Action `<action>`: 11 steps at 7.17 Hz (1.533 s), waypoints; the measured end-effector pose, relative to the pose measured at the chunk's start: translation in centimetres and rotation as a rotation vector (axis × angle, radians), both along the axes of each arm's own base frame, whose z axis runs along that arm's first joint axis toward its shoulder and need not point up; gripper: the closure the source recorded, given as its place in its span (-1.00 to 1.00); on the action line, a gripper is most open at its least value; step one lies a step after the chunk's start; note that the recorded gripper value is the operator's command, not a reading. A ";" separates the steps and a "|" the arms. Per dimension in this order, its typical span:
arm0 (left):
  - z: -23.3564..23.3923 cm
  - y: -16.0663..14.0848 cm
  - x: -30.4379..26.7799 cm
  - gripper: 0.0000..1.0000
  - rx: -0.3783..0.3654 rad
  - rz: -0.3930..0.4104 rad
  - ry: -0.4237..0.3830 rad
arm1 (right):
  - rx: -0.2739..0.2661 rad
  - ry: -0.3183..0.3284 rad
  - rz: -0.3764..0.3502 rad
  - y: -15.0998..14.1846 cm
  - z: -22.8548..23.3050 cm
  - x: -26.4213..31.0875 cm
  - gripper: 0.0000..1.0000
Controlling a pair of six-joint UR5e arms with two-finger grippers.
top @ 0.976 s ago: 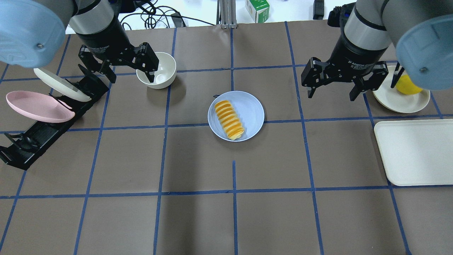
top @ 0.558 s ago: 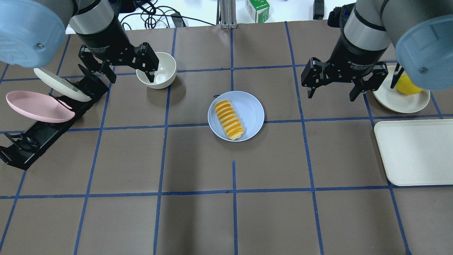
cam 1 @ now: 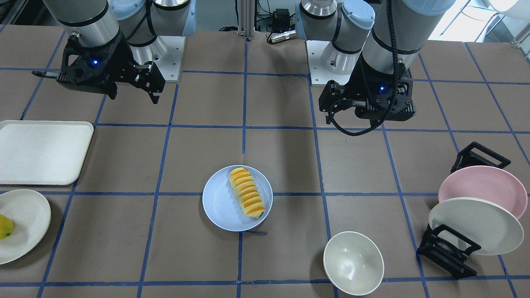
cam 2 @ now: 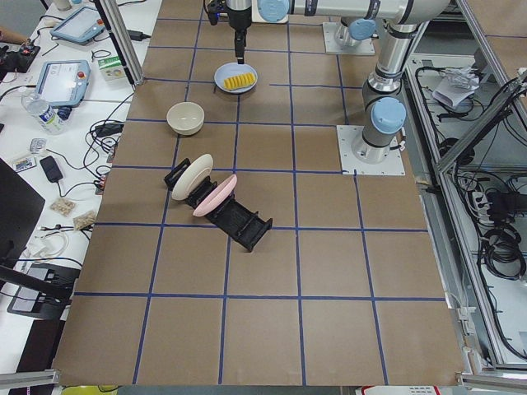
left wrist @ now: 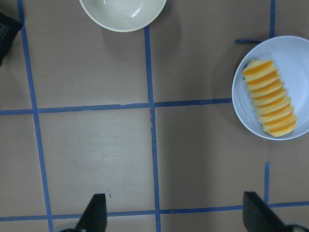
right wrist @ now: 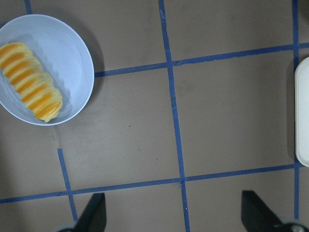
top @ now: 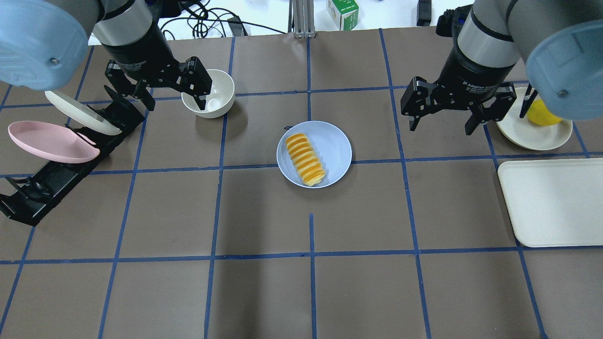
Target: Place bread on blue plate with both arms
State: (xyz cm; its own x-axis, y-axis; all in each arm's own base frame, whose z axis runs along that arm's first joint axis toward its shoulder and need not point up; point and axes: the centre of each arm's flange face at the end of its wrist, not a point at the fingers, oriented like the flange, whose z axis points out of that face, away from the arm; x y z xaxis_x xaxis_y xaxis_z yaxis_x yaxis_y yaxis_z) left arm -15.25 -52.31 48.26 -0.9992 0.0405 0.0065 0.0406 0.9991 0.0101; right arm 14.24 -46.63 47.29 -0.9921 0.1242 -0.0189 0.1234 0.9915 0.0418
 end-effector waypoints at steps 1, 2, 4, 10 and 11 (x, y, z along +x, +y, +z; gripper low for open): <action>0.0 0.0 0.0 -1.00 0.000 -0.003 0.000 | 0.000 0.001 0.000 0.0 0.0 0.0 -1.00; 0.1 0.0 0.1 -1.00 -0.001 -0.005 0.000 | 0.000 0.001 0.000 0.0 0.0 0.0 -1.00; 0.1 0.0 0.1 -1.00 -0.001 -0.006 -0.001 | 0.000 0.001 -0.001 0.0 0.0 0.0 -1.00; 0.3 0.2 0.1 -1.00 -0.005 -0.006 -0.001 | 0.000 0.002 0.000 0.0 0.0 0.0 -1.00; 0.3 0.2 0.1 -1.00 -0.005 -0.006 -0.001 | -0.002 0.001 0.000 0.0 0.0 0.0 -1.00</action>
State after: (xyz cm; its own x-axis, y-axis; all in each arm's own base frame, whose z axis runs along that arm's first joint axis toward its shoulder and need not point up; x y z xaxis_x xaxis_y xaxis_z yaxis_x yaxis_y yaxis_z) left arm -15.17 -52.13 48.57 -0.9989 0.0469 0.0057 0.0469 0.9989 0.0051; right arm 14.23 -46.67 47.29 -0.9921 0.1240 -0.0183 0.1232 0.9916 0.0394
